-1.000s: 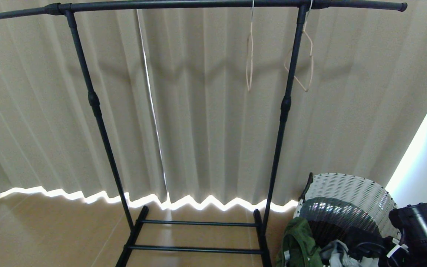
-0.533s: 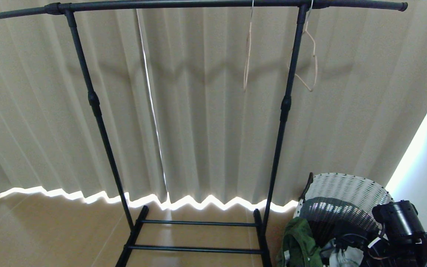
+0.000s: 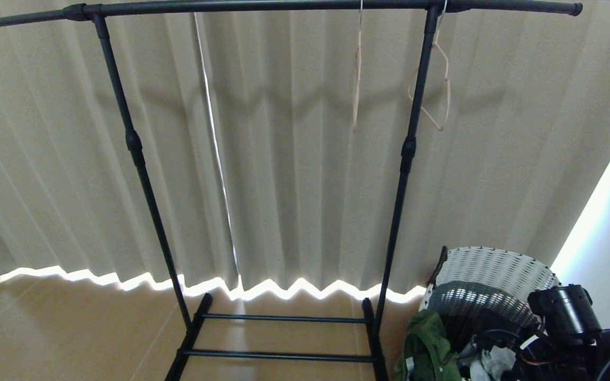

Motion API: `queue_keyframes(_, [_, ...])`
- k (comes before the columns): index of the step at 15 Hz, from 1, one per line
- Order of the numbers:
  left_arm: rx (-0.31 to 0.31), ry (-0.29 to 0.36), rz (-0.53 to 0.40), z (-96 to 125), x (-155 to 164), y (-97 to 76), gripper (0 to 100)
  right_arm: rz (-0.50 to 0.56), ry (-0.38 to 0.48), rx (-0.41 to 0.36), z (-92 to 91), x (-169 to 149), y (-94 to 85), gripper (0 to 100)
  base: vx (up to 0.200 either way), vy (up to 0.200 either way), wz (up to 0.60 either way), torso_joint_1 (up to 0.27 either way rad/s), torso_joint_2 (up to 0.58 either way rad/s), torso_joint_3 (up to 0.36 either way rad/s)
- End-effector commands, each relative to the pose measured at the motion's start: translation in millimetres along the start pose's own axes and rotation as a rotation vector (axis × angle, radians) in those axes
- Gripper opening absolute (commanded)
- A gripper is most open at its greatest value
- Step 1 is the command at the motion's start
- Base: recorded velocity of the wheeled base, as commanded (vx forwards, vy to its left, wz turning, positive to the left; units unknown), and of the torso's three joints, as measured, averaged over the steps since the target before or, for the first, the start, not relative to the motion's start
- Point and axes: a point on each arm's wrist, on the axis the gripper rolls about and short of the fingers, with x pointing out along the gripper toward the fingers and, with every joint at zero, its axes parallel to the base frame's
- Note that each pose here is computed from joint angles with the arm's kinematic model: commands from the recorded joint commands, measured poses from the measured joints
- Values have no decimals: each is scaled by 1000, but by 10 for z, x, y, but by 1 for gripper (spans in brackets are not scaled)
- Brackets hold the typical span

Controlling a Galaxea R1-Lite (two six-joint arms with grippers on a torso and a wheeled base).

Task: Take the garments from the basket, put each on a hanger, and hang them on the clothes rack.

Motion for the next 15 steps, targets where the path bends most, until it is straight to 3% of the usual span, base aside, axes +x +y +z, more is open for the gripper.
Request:
queue_keyframes(1, [0, 0, -1, 0, 0, 0, 100, -3, -4, 0, -3, -11, 2, 0, 0, 0, 0, 0, 0, 0])
queue_keyframes(3, [0, 0, -1, 0, 0, 0, 100, -20, -24, 5, -23, -68, 4, 0, 0, 0, 0, 0, 0, 0])
queue_keyframes(7, [2, 2, 0, -1, 0, 0, 100, -193, -177, 94, -126, -547, -118, 0, 0, 0, 0, 0, 0, 0])
queue_keyframes(11, [1, 0, -1, 0, 0, 0, 100, -474, -270, 295, -417, -1102, -402, 0, 0, 0, 0, 0, 0, 0])
queue_keyframes(15, [0, 1, -2, -1, 0, -1, 100, -572, -421, 446, -423, -1400, -473, 0, 0, 0, 0, 0, 0, 0])
